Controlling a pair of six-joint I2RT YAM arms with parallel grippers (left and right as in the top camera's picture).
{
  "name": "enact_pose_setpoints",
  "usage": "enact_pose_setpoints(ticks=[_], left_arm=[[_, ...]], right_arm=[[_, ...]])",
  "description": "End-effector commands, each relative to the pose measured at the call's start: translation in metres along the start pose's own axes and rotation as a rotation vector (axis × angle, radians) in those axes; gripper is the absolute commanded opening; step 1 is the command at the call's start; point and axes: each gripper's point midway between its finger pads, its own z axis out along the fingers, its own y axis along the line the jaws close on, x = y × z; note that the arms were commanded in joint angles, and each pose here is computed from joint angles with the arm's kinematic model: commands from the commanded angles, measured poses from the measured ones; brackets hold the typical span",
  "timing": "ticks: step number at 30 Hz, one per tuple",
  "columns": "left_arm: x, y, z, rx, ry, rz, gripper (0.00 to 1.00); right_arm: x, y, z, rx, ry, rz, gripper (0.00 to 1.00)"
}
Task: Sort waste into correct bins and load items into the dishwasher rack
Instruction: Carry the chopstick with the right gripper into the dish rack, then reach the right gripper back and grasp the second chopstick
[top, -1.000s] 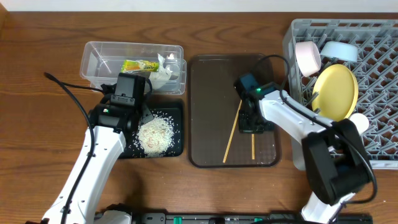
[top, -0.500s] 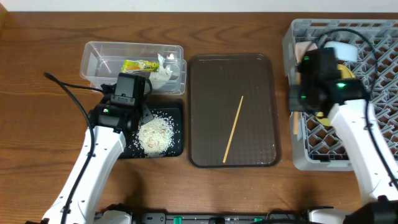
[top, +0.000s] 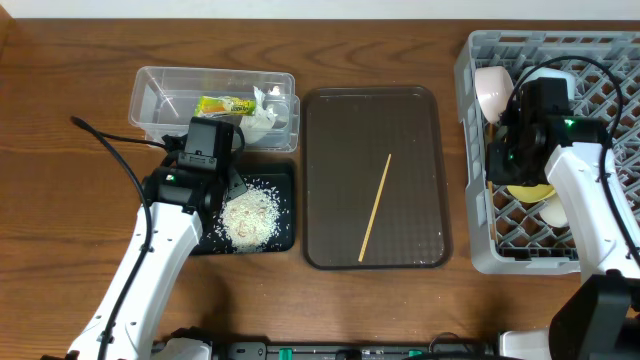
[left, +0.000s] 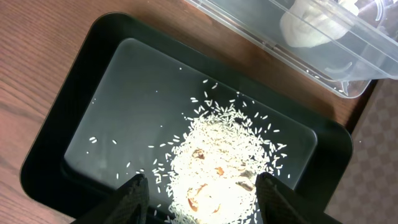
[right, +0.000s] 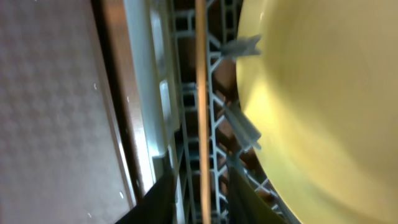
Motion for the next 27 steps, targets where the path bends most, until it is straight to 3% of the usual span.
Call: enact_pose_setpoints(ticks=[1,6,10,19,27], left_arm=[[-0.004,0.001,-0.003,0.0,-0.012,-0.009,0.58],[-0.004,0.001,-0.003,0.0,-0.012,-0.009,0.58],[-0.004,0.001,-0.003,0.0,-0.012,-0.009,0.58],[-0.004,0.001,-0.003,0.0,-0.012,-0.009,0.58],[-0.004,0.001,-0.003,0.0,-0.012,-0.009,0.58]], right_arm=[[-0.019,0.005,-0.018,-0.035,-0.086,0.001,0.36],[-0.043,0.055,-0.054,-0.245,-0.229,-0.063,0.38],[-0.038,0.098,-0.056,-0.312,-0.224,-0.121,0.4],[0.019,0.181,-0.002,-0.296,-0.008,-0.22,0.4],[0.073,0.212,0.067,-0.193,0.225,-0.14,0.4]])
